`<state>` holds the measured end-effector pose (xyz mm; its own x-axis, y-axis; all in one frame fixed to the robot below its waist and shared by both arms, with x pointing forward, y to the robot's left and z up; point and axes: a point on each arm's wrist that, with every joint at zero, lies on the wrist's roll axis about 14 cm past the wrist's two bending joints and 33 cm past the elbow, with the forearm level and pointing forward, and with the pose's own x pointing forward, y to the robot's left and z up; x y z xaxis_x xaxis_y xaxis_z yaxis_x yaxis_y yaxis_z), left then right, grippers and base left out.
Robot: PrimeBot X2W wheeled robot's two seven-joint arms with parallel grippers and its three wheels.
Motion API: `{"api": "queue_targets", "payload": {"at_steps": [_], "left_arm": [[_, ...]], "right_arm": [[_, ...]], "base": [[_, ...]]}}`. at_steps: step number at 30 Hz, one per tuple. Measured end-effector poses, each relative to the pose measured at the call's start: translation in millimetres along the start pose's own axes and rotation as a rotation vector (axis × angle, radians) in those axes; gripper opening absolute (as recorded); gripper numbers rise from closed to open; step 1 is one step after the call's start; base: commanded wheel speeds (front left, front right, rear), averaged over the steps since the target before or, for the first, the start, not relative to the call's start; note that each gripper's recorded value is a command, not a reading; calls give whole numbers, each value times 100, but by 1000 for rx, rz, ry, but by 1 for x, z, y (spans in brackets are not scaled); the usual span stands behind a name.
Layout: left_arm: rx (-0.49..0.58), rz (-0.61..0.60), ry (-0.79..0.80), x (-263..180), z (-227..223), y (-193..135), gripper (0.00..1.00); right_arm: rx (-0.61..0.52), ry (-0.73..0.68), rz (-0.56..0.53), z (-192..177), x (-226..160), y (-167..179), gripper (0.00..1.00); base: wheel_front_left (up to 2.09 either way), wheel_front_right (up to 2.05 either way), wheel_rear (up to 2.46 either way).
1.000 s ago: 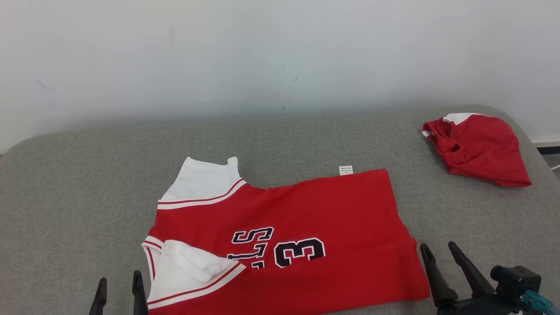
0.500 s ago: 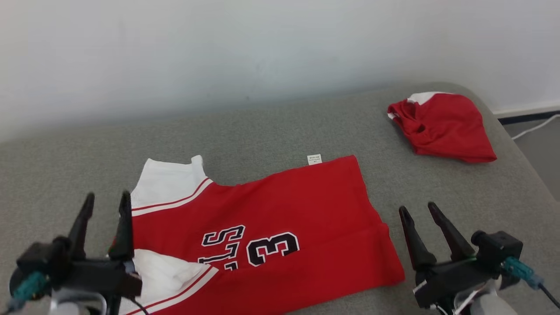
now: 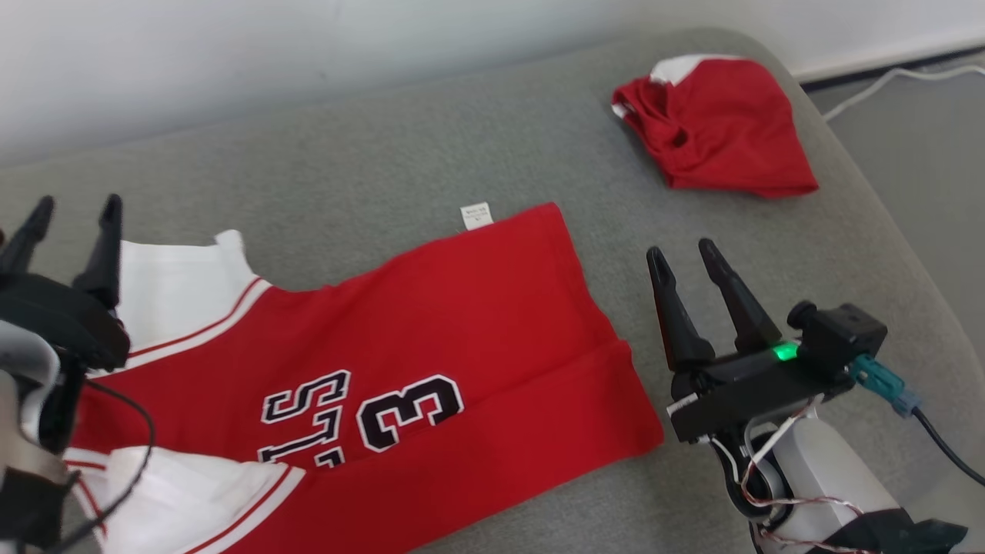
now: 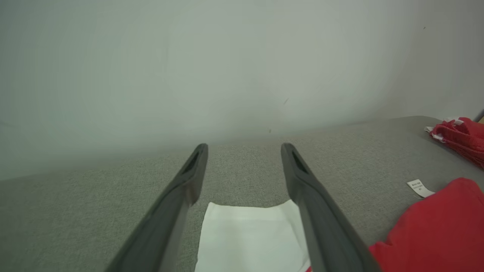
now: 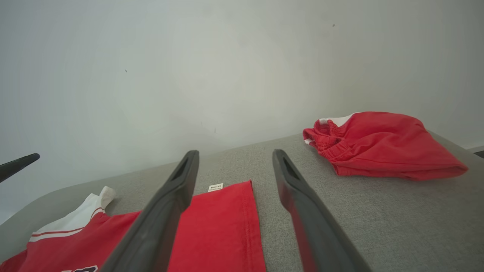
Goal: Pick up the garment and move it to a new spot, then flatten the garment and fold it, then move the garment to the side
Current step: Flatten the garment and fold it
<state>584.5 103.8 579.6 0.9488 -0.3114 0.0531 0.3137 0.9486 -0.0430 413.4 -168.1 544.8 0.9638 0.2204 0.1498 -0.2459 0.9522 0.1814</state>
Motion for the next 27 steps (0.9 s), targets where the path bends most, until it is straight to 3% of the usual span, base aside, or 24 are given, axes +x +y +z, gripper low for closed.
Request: {"api": "queue_targets", "payload": {"at_steps": [13,27], "left_arm": [[37,-15,269,53,-101,1,100],[71,10,322,54,-119,12,100]], "right_arm": [[-4,44,-94,-15,2,-33,100],[0,58,-103,-20,2,-36,100]], "base": [[0,0,0],[0,0,0]]}}
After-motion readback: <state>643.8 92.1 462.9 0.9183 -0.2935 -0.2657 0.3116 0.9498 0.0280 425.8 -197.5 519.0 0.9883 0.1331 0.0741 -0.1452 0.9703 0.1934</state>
